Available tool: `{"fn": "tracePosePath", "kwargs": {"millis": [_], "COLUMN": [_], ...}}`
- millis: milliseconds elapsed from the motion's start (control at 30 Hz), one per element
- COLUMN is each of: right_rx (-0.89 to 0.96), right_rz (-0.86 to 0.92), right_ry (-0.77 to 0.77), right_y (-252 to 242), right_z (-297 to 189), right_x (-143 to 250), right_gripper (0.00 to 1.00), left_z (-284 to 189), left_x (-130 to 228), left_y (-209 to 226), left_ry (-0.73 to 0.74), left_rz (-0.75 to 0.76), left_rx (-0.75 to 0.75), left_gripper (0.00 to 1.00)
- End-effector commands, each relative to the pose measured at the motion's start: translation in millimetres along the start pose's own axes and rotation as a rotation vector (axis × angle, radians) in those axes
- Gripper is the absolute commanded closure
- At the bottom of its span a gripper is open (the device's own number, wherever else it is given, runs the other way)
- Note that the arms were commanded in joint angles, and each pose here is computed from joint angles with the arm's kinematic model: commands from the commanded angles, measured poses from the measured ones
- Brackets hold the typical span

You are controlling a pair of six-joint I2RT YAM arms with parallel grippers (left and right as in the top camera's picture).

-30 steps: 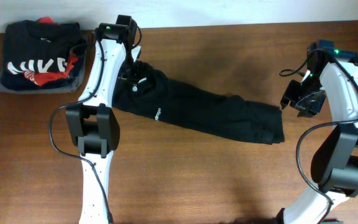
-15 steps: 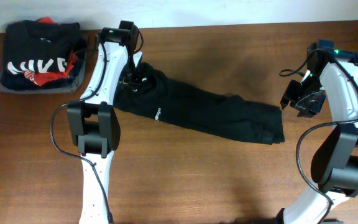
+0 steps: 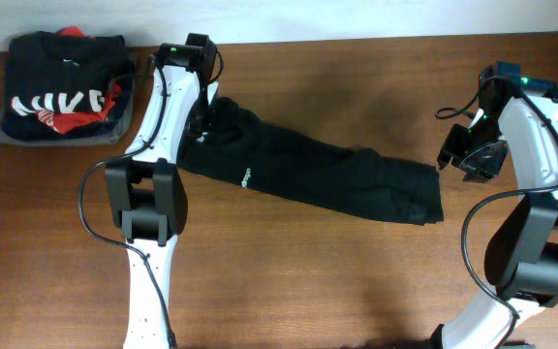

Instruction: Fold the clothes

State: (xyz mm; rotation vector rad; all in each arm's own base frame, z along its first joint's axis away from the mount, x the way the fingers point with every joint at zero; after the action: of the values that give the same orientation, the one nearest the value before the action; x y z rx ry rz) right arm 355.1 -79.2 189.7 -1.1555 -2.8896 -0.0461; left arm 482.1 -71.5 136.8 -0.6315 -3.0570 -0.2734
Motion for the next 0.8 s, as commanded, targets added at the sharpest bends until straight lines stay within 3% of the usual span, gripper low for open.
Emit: {"fn": "tracePosePath", "kwargs": {"millis": [0, 167, 200, 267, 333, 667, 767], "right_rx": [-0.004, -0.005, -0.005, -0.005, -0.005, -0.005, -0.006], "right_rz": [-0.001, -0.001, -0.001, -0.001, -0.001, -0.001, -0.001], "right_ry": [-0.023, -0.025, -0.025, -0.025, -0.026, -0.026, -0.025], "right_y": [-0.1, 0.2, 0.2, 0.2, 0.2, 0.2, 0.2], "right_z": [-6.6, -6.6, -6.6, -6.6, -6.6, -6.6, -6.6], "right_x": [2.5, 2.1, 2.1, 2.1, 2.0, 2.0, 2.0], "right_gripper": [0.47, 0.48, 0.48, 0.48, 0.48, 0.48, 0.48], "left_z": [-6.0, -7.1, -8.5, -9.0, -9.2, -34.7, -58.5], "left_x": [6.1, 14.7, 18.8, 21.6, 23.1, 19.6, 17.4], "left_y": [7.8, 22.3, 27.7, 30.4, 31.0, 35.2, 39.6], "left_ry": [0.024, 0.083, 0.112, 0.128, 0.135, 0.058, -0.019], "left_rz": [-0.003, -0.049, -0.055, -0.054, -0.054, -0.105, -0.140], "left_rx": [-0.059, -0.189, -0.244, -0.257, -0.255, -0.272, -0.279], "left_gripper": [0.99, 0.98, 0.91, 0.57, 0.45, 0.43, 0.36]}}
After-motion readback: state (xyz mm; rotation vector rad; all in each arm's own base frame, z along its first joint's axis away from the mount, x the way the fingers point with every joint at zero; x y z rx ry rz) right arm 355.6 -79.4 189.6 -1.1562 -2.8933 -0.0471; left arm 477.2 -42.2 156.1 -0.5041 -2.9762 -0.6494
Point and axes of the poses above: each gripper's point midway between its finger pads, its own z axis out along the fingers, its own y axis along the line the jaws close on, x = y × z, the point moved 9 cm from there along -z, back along the fingers, and after that the axes turned 11 degrees about z, right-handed, at the moved point
